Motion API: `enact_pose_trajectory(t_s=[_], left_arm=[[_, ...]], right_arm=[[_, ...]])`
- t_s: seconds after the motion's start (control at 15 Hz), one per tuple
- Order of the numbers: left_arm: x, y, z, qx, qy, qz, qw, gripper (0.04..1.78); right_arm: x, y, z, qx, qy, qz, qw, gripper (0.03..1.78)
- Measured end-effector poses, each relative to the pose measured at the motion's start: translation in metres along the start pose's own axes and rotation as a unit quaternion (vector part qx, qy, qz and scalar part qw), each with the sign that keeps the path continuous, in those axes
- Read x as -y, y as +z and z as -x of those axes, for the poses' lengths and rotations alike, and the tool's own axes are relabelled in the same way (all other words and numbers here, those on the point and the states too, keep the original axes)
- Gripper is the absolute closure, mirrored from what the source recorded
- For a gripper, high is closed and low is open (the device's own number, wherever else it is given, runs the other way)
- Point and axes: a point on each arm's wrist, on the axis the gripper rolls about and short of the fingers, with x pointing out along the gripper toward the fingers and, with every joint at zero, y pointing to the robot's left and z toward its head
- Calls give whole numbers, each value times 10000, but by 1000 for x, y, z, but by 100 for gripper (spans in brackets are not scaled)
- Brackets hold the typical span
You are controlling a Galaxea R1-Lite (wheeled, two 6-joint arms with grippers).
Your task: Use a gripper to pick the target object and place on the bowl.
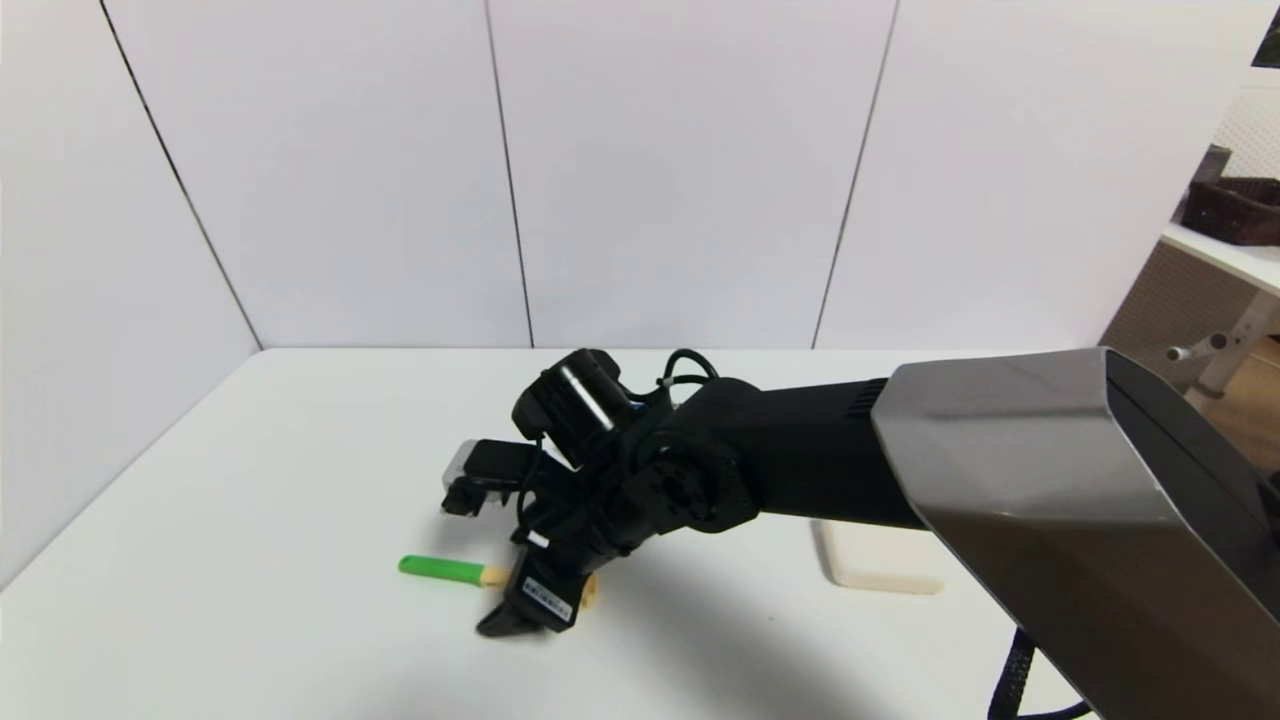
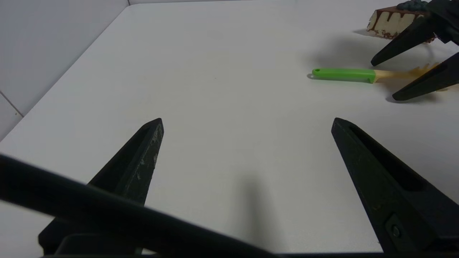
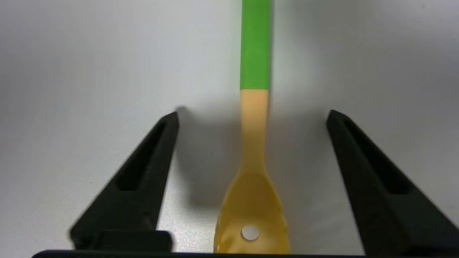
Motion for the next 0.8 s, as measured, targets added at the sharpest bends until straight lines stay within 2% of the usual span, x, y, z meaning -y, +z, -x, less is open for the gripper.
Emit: enact_pose_trajectory(t_s=[0.4,0.47,0.53,0.8], left_arm=[[0,0,0,0,0,-3,10000,13],[0,0,0,0,0,-3,10000,13],[0,0,0,2,0,0,10000,13],[0,0,0,0,0,-3,10000,13]], right_arm=[[0,-2,-1,-38,4,-18,10000,113],[0,-2,-1,-39,7,-19,10000,150],[0,-2,-1,-41,12,-21,10000,170],[0,-2,-1,-43,8,-28,10000,170]])
